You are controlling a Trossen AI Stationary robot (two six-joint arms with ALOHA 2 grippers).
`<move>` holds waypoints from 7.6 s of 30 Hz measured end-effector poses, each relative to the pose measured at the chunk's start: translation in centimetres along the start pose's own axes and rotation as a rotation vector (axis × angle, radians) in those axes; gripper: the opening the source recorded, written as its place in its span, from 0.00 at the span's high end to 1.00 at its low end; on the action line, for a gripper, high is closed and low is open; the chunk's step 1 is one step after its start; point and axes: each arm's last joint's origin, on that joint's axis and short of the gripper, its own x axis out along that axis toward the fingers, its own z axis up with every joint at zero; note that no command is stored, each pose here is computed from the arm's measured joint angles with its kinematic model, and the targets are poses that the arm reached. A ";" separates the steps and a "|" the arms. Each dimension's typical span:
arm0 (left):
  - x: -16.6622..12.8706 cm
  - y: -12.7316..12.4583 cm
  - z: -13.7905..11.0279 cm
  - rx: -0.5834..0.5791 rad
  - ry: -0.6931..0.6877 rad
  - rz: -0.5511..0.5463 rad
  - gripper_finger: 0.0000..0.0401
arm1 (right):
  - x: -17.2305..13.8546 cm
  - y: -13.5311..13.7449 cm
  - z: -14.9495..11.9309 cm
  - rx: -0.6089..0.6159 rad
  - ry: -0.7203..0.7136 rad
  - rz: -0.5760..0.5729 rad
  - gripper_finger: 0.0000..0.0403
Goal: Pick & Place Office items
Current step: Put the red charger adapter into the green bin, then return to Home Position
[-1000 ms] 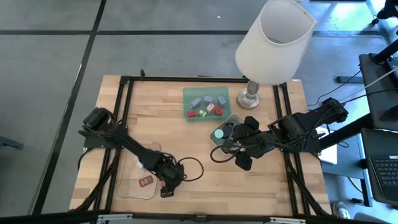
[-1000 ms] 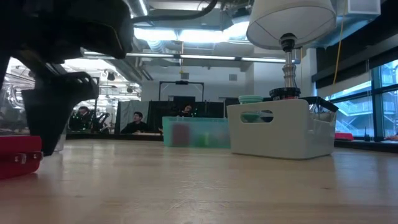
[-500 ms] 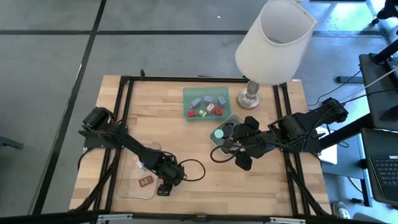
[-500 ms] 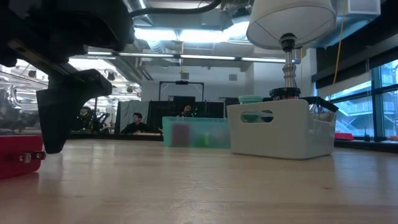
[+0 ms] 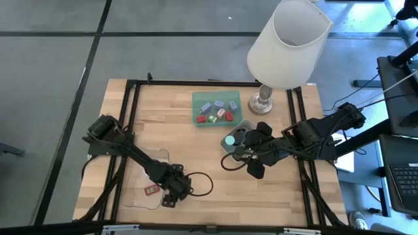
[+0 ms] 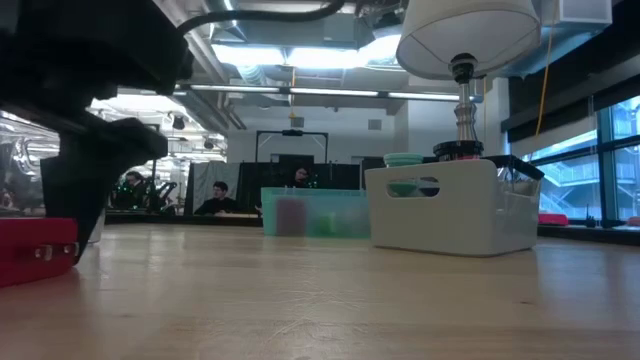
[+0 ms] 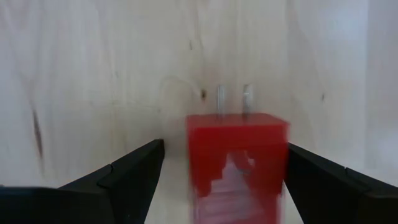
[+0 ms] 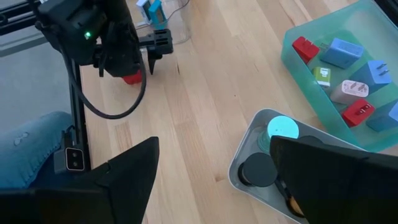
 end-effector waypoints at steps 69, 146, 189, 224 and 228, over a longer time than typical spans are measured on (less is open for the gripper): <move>-7.0 30.8 5.9 -0.622 -0.544 0.884 0.47 | 0.0 0.0 0.0 0.001 -0.001 0.001 0.23; -29.9 14.3 -4.3 -0.428 -1.212 0.403 0.38 | 0.0 0.3 0.4 0.021 -0.040 0.034 0.23; -14.4 15.6 -15.0 -0.403 -1.504 0.045 0.38 | 8.7 -7.4 -9.6 -0.136 -0.249 0.223 0.23; -10.7 16.3 -15.9 -0.464 -1.531 0.067 0.38 | 5.4 -14.9 -18.9 -0.092 -0.680 0.460 0.23; -10.7 16.3 -15.9 -0.464 -1.530 0.067 0.38 | 4.9 -15.2 -19.2 -0.114 -0.702 0.462 0.23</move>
